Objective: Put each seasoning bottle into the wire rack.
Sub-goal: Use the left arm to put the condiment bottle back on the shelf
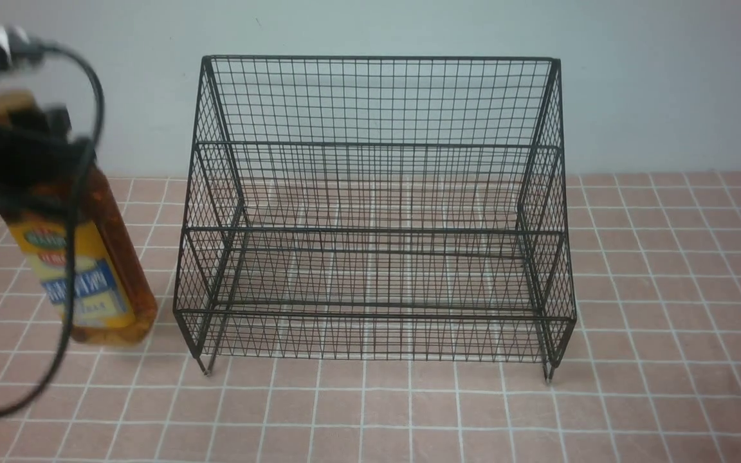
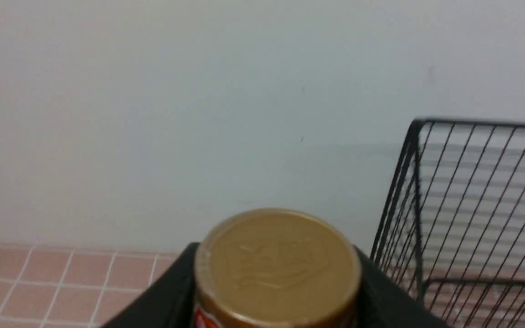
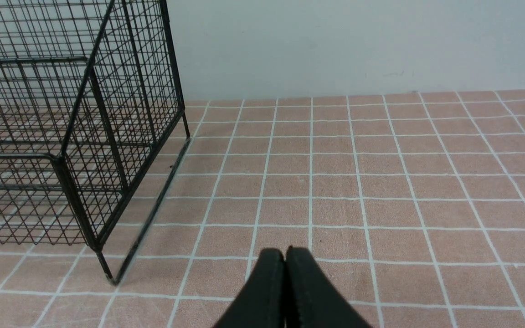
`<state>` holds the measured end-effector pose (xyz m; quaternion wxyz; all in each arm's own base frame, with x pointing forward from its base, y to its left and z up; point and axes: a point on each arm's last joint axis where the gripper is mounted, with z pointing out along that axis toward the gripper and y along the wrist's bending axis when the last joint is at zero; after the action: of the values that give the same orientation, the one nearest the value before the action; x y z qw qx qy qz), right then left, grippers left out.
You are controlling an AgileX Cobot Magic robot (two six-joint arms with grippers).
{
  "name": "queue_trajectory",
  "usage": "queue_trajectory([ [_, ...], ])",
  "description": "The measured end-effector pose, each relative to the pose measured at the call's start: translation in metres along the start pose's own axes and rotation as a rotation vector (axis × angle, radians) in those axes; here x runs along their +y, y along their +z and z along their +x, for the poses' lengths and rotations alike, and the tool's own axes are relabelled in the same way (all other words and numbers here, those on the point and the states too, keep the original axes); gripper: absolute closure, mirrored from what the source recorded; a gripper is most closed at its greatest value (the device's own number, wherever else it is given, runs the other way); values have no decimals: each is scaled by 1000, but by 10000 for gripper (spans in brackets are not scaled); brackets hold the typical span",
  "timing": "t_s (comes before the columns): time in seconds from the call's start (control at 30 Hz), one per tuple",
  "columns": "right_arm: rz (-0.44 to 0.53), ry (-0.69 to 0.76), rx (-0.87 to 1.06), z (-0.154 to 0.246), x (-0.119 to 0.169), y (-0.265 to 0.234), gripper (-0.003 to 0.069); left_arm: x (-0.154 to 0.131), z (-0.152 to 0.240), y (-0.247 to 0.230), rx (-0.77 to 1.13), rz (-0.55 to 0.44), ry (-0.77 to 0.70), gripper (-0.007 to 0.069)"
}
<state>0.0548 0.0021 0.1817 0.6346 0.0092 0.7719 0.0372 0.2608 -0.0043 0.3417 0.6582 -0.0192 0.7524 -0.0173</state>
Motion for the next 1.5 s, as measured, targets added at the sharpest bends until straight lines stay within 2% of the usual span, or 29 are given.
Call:
queue_trajectory([
  [0.3,0,0,0,0,0,0,671,-7,-89,-18,-167,32,45,317],
  [0.63,0,0,0,0,0,0,671,-19,-146,-24,-301,76,43,317],
  [1.07,0,0,0,0,0,0,671,-85,-137,35,-220,271,40,317],
  [1.27,0,0,0,0,0,0,671,-105,-141,61,-221,305,38,317],
  [1.5,0,0,0,0,0,0,671,-113,-132,86,-194,309,41,317],
])
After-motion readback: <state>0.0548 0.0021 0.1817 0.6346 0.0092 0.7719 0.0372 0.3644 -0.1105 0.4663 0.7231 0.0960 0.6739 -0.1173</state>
